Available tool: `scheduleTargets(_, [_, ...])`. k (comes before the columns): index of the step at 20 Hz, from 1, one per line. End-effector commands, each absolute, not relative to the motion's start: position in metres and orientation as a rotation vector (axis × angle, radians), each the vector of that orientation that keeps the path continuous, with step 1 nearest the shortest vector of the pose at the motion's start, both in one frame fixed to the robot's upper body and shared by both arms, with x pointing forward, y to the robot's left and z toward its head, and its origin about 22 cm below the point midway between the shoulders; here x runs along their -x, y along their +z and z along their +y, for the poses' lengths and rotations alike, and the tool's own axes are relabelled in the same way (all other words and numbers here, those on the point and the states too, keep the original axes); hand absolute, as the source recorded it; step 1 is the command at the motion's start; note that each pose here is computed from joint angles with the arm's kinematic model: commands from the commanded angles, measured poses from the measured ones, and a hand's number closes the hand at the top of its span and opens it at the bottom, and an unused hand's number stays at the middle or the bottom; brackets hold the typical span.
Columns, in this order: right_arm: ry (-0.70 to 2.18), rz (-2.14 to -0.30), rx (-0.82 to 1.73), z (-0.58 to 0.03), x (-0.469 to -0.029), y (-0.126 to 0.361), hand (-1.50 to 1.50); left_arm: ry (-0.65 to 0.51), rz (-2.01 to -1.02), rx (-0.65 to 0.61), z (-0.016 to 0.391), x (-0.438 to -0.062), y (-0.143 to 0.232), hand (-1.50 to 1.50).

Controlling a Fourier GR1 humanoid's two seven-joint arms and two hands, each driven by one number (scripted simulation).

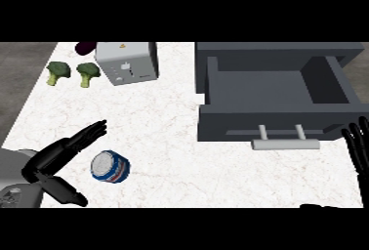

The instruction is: Pick up the can, place it into the drawer and close the drawer

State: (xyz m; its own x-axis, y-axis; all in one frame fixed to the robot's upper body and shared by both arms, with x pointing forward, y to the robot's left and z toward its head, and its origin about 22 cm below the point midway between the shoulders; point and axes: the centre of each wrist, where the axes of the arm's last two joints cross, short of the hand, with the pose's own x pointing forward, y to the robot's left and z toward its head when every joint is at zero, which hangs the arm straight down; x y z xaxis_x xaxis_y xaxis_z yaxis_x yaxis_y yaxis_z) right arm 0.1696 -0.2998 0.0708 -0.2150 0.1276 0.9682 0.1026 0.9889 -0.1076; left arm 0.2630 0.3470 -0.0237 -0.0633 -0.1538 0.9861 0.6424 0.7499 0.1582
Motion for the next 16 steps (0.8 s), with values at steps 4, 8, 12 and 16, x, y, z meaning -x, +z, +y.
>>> scheduleTargets(4, [0.006,-1.820,0.158,-0.293,-0.170,0.081,-1.50,-0.703,-1.511,0.519,0.350,-0.276,-0.050,-1.50])
scheduleTargets(8, [0.031,-1.786,0.167,-0.310,-0.164,0.078,-1.50,-0.690,-1.519,0.502,0.366,-0.279,-0.052,-1.50])
scheduleTargets(12, [0.029,-1.786,0.191,-0.292,-0.173,0.068,-1.50,-0.672,-1.468,0.507,0.372,-0.257,-0.070,-1.50])
scheduleTargets(16, [0.035,-1.792,0.175,-0.305,-0.165,0.085,-1.50,-0.671,-1.472,0.502,0.363,-0.273,-0.076,-1.50])
